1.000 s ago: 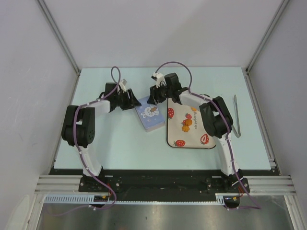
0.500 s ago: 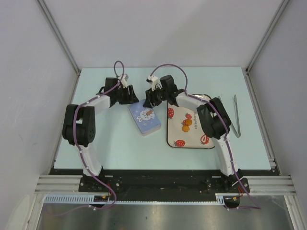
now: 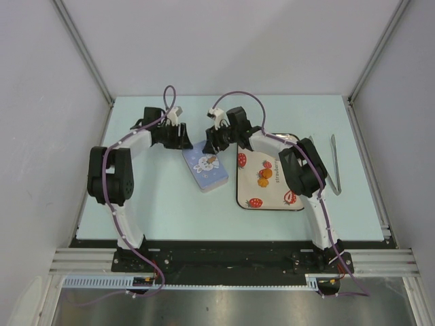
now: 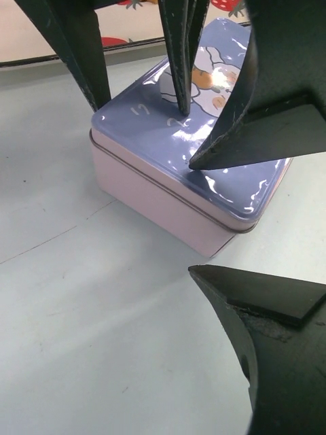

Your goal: Pack the cookies

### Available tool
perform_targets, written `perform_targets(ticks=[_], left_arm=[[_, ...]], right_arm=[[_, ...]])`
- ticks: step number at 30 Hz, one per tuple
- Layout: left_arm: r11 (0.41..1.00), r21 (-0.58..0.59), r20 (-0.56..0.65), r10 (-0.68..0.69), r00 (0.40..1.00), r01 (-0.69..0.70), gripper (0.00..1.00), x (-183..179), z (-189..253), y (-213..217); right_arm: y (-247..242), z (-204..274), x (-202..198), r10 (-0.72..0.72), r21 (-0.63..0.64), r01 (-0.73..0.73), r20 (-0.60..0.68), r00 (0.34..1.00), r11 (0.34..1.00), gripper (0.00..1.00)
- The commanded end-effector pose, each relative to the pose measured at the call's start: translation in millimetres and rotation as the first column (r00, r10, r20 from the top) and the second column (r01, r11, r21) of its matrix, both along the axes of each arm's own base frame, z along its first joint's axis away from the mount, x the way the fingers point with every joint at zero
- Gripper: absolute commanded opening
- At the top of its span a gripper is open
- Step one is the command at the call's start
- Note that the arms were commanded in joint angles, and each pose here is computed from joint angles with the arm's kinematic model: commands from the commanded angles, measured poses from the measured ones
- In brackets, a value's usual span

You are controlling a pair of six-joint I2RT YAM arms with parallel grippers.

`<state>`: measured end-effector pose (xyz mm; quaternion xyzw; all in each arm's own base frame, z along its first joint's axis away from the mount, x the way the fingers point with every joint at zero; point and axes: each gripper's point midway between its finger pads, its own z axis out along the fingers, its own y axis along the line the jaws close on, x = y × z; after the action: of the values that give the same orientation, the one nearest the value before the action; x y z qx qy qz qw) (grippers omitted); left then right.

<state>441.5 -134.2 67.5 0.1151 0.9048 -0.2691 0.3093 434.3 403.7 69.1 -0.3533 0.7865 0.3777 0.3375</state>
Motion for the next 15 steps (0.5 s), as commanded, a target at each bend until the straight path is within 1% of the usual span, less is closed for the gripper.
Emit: perform_targets(ticks=[1,2,4,5,6,8,10,15], left_arm=[[0.99,0.024,-0.019,-0.139,0.99,0.139,0.63,-3,8,5],[0.987,0.02,-0.007,-0.157,0.988,0.157,0.63,2,13,4],[0.98,0.013,-0.057,-0.198,0.979,0.199,0.63,-4,6,3],[0.978,0.014,-0.042,-0.208,0.977,0.208,0.64,2,11,3],[0.976,0.011,-0.063,-0.214,0.975,0.215,0.64,1,5,3],[0.972,-0.004,-0.063,-0.236,0.97,0.236,0.64,2,8,0],[0.965,-0.031,-0.1,-0.264,0.959,0.262,0.64,-6,3,-3],[0.946,-0.057,-0.124,-0.322,0.938,0.318,0.66,-17,-1,-6]], right_arm=[[-22,-84,-50,0.023,-0.194,-0.064,-0.207,0.978,0.979,0.59],[-21,-84,-51,0.027,-0.195,-0.068,-0.207,0.978,0.978,0.59],[-22,-84,-51,0.025,-0.196,-0.067,-0.205,0.978,0.978,0.59],[-22,-84,-51,0.024,-0.199,-0.066,-0.208,0.978,0.978,0.59],[-23,-85,-51,0.023,-0.201,-0.065,-0.209,0.978,0.977,0.59],[-23,-84,-51,0.022,-0.202,-0.065,-0.207,0.978,0.977,0.59],[-23,-84,-50,0.02,-0.204,-0.062,-0.203,0.979,0.977,0.59],[-25,-86,-51,0.018,-0.214,-0.063,-0.207,0.978,0.975,0.6]])
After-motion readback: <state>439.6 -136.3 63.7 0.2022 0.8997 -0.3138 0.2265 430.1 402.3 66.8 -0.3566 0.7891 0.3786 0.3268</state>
